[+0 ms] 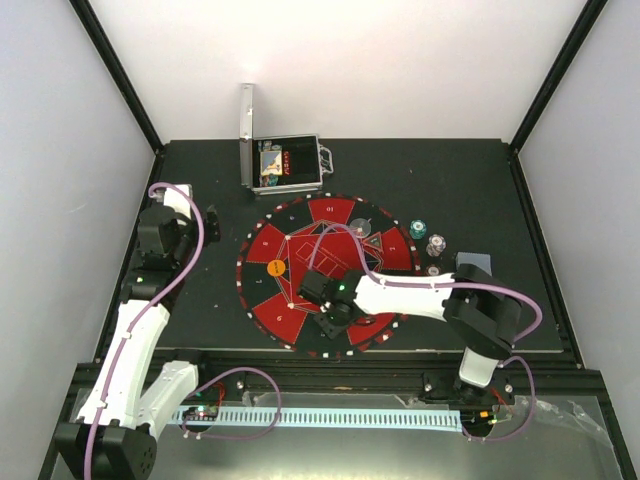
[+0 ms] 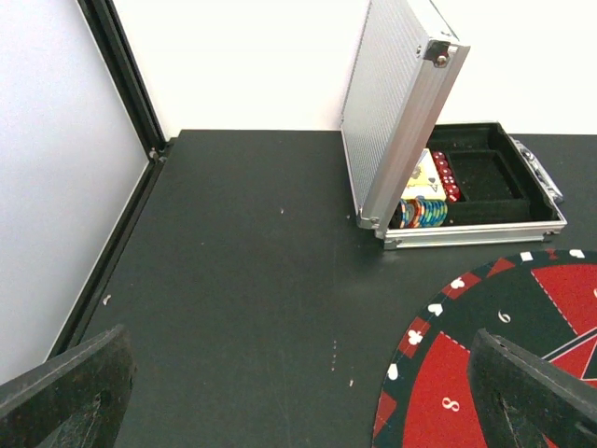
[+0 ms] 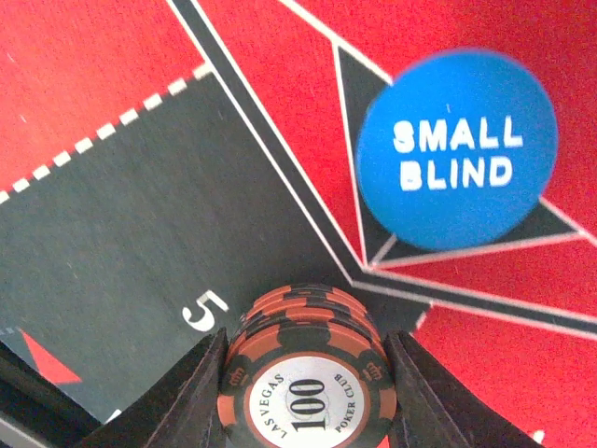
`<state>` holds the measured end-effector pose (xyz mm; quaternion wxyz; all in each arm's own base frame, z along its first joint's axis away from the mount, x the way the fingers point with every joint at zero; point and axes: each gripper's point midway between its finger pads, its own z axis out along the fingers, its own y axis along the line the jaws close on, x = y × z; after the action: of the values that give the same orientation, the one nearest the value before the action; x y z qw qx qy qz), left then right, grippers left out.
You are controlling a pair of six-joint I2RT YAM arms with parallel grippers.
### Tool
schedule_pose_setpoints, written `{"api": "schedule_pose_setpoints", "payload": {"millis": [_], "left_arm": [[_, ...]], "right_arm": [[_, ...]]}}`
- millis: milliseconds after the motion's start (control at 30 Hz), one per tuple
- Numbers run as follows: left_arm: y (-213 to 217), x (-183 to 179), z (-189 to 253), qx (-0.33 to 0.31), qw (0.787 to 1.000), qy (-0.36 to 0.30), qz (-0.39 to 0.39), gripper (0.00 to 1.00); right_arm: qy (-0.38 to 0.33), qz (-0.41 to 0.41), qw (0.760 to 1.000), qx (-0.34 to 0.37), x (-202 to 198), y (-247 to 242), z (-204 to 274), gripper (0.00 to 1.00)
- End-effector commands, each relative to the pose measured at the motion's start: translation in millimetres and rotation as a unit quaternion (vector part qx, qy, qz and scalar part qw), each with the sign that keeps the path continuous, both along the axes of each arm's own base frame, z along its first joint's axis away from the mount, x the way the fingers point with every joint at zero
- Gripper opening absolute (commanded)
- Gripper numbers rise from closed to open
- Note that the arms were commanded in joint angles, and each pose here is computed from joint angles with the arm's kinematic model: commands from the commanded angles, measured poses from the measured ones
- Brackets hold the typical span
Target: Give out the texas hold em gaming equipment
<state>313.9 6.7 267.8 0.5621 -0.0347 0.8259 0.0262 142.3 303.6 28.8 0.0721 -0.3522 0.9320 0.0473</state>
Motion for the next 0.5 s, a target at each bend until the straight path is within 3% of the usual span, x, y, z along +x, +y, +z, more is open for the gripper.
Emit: {"api": "schedule_pose_setpoints", "payload": {"millis": [0,467], "left_arm": [[-2,-1,18,-0.007,1.000,-0.022,0.000,0.99],[-2,-1,19,-0.007,1.000,-0.024,-0.001,0.99]], "right_arm": [[-0.019,0.014,1.000,0.017,9,23,5,0.39],[-0.031,0.050,0.998,-0.003,10,50,-5,0.39]]}}
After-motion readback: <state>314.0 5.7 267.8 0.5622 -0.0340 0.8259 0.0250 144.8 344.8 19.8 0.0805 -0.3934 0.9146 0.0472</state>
